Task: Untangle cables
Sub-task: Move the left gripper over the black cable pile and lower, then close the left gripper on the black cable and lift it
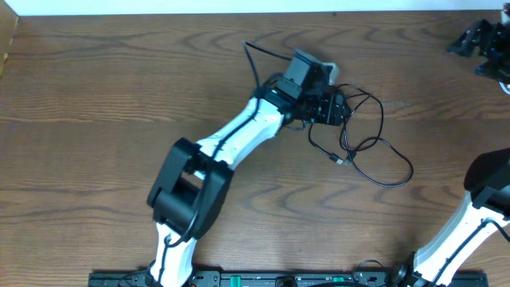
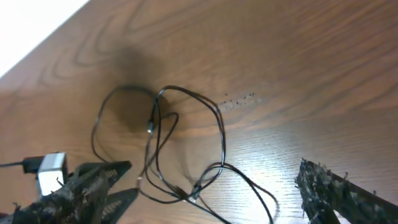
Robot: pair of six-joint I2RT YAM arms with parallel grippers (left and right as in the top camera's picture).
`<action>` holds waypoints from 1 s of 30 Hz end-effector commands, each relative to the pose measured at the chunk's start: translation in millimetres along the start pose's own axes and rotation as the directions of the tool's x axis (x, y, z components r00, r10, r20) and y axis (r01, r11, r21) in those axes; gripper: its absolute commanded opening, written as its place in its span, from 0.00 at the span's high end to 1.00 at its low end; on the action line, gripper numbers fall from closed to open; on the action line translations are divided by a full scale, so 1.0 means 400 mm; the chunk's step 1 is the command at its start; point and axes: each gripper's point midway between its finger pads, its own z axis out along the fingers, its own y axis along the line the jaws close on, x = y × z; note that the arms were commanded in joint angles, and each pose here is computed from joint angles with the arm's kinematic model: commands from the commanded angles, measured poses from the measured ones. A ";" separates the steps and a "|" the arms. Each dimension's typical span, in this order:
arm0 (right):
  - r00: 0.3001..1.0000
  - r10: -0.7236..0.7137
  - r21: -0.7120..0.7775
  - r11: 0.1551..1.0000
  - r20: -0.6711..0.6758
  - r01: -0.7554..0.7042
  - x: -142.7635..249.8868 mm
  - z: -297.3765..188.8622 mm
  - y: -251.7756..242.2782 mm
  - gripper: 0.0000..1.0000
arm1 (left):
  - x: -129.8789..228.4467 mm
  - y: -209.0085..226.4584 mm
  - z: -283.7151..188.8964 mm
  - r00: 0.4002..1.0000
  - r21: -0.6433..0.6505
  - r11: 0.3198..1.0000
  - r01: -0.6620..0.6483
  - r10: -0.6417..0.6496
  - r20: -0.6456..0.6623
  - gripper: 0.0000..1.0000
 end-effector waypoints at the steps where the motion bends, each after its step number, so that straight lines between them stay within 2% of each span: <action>1: 0.998 -0.053 0.056 0.997 -0.032 0.055 0.012 0.028 0.010 0.06 | 0.011 0.011 0.036 1.000 -0.054 0.999 -0.005 0.005 0.006 0.28; 4: 0.996 -0.078 0.059 0.995 -0.048 0.081 0.021 0.044 0.036 0.06 | 0.009 0.029 0.043 0.999 -0.122 0.992 -0.009 0.013 0.030 0.36; 13: 0.991 -0.119 0.063 0.990 -0.069 0.123 0.033 0.066 0.074 0.06 | 0.009 0.011 0.046 1.000 -0.090 0.996 -0.015 0.017 0.026 0.37; 20: 0.990 -0.117 0.071 0.990 -0.072 0.122 0.031 0.074 0.068 0.05 | -0.068 -0.068 -0.020 0.996 0.163 0.985 -0.063 0.051 0.079 0.32; 23: 0.990 -0.121 0.070 0.990 -0.071 0.126 0.031 0.075 0.071 0.05 | -0.085 -0.081 -0.055 0.998 0.262 0.965 -0.033 0.016 0.067 0.32; 25: 0.990 -0.123 0.070 0.989 -0.067 0.127 0.028 0.076 0.071 0.05 | -0.072 -0.076 -0.054 0.999 0.261 0.965 -0.013 0.002 0.041 0.32; 28: 0.990 -0.125 0.069 0.989 -0.067 0.129 0.028 0.076 0.073 0.05 | -0.034 -0.086 -0.032 0.999 0.247 0.968 -0.048 0.047 0.009 0.32; 30: 0.990 -0.124 0.069 0.989 -0.068 0.129 0.029 0.077 0.073 0.05 | -0.012 -0.074 -0.004 0.999 0.168 0.985 -0.043 0.043 0.005 0.32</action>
